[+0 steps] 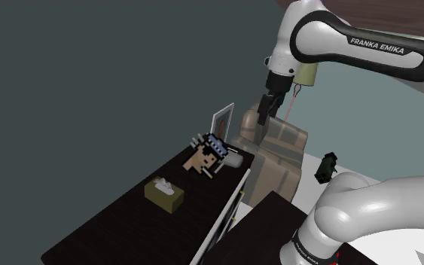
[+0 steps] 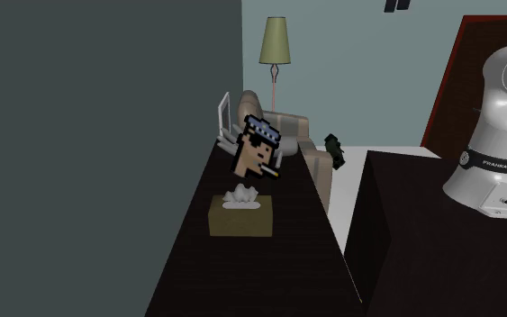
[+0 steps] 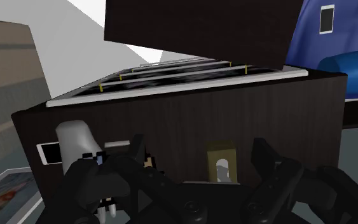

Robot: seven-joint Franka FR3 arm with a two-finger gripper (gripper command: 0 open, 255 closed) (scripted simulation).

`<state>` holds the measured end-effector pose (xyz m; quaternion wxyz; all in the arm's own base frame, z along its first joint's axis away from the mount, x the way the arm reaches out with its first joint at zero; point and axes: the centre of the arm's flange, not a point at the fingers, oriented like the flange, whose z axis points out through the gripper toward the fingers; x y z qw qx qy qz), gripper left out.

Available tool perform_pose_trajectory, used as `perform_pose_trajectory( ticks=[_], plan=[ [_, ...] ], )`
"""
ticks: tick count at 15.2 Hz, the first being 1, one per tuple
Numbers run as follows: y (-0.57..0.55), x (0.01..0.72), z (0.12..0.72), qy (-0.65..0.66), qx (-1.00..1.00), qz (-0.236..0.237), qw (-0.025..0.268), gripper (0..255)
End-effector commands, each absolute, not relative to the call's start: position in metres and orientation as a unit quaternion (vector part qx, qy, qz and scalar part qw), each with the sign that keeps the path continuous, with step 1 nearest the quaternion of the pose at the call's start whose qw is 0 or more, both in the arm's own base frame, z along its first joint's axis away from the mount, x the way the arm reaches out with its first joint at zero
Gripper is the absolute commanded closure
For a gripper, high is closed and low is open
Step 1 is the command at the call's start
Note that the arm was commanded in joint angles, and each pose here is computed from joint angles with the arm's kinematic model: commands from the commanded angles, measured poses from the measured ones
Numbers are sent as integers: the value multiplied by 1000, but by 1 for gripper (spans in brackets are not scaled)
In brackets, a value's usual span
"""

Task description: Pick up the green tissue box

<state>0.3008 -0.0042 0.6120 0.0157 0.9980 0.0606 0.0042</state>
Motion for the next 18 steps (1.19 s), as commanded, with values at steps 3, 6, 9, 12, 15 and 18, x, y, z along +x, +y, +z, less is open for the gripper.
perform_pose_trajectory(
  ticks=[3, 6, 9, 12, 15, 18],
  plan=[
    [13, 319, 596, 59, 998, -3, 27, 0],
    [38, 346, 571, 56, 997, -13, 44, 0],
    [62, 373, 544, 53, 996, -24, 62, 0],
    [84, 399, 516, 50, 995, -34, 79, 0],
    [106, 425, 487, 48, 993, -44, 96, 0],
    [126, 450, 457, 45, 991, -55, 113, 0]
  ],
)
